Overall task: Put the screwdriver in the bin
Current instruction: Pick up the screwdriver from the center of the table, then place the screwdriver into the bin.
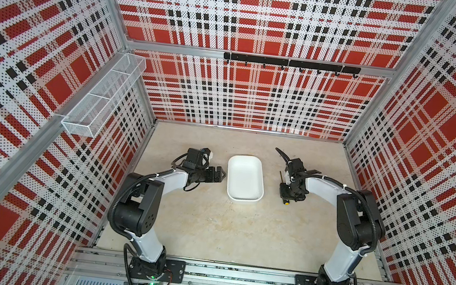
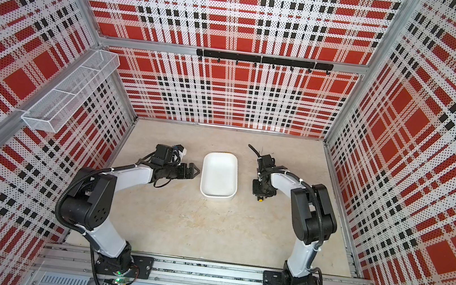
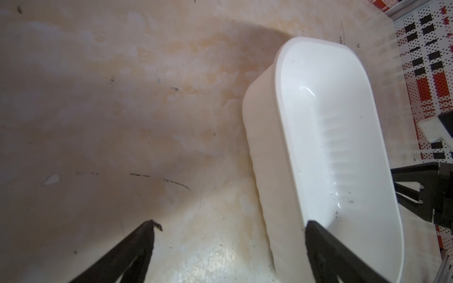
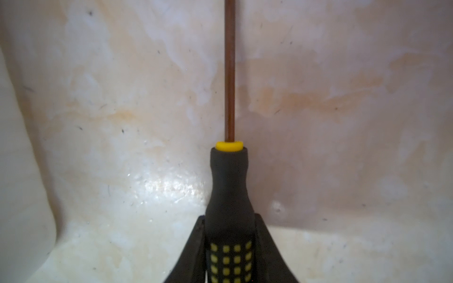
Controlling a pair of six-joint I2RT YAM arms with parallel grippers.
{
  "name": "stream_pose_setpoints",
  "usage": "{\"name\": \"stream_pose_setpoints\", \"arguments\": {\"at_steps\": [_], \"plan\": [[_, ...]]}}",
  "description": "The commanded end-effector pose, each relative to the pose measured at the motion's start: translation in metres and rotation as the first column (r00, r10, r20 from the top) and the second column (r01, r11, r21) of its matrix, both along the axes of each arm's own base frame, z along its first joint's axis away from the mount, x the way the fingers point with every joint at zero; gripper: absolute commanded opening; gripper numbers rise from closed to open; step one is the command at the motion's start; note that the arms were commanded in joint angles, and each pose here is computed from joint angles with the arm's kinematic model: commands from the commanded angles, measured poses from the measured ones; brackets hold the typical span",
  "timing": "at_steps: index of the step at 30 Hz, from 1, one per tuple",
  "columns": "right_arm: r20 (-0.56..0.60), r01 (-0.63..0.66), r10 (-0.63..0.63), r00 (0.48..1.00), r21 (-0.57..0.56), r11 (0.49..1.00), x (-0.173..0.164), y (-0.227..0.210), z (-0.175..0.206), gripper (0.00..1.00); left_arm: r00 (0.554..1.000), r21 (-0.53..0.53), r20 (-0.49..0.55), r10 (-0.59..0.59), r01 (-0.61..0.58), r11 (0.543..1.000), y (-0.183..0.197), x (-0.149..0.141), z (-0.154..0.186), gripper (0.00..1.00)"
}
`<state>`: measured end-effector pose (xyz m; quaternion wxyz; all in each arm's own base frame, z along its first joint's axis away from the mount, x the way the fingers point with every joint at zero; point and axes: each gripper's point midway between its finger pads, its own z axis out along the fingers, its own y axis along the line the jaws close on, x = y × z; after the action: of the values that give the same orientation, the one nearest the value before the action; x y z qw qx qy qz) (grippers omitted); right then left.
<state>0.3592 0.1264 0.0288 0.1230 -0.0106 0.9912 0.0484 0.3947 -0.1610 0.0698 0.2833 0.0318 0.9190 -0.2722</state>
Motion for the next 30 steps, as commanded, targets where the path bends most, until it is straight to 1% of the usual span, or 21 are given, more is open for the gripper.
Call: {"name": "stream_pose_setpoints", "arguments": {"at_steps": [1,4,6,9,13,14,17,21,24,30], "plan": [[0.019,0.033,-0.033,0.999,0.012,0.999,0.002,0.003,0.026,0.0,0.999,-0.03,0.017,-0.049,0.049,0.998,-0.01,0.0,0.011,0.98],[0.051,0.08,-0.081,0.995,0.018,0.997,0.005,0.0,0.049,0.0,0.997,-0.047,0.024,-0.071,0.072,0.996,-0.014,-0.002,0.016,0.98],[0.077,0.099,-0.103,0.992,0.059,0.993,0.006,0.003,0.068,0.0,0.996,-0.056,0.026,-0.085,0.086,0.995,-0.016,-0.004,0.017,0.98],[0.106,0.079,-0.102,0.989,0.202,0.976,0.005,0.024,0.104,0.0,0.995,-0.069,0.033,-0.098,0.1,0.993,-0.018,-0.005,0.021,0.98],[0.118,0.038,-0.09,0.989,0.382,0.923,0.0,0.054,0.146,0.0,0.993,-0.085,0.041,-0.107,0.111,0.99,-0.017,-0.006,0.025,0.98],[0.127,0.021,-0.08,0.989,0.415,0.91,-0.002,0.062,0.156,0.0,0.993,-0.087,0.044,-0.108,0.111,0.99,-0.016,-0.006,0.026,0.98],[0.152,-0.019,-0.057,0.987,0.455,0.89,-0.008,0.086,0.177,0.0,0.993,-0.107,0.056,-0.108,0.113,0.988,-0.014,-0.006,0.03,0.98],[0.144,-0.045,-0.029,0.989,0.485,0.874,-0.015,0.117,0.186,0.0,0.992,-0.148,0.07,-0.107,0.117,0.982,-0.011,-0.006,0.035,0.98],[0.126,-0.046,-0.019,0.992,0.494,0.868,-0.016,0.137,0.182,0.0,0.991,-0.164,0.074,-0.115,0.126,0.978,-0.012,-0.006,0.036,0.98],[0.06,-0.001,-0.032,0.998,0.491,0.871,-0.017,0.167,0.153,0.0,0.99,-0.173,0.068,-0.121,0.132,0.976,-0.013,-0.008,0.032,0.98]]}}
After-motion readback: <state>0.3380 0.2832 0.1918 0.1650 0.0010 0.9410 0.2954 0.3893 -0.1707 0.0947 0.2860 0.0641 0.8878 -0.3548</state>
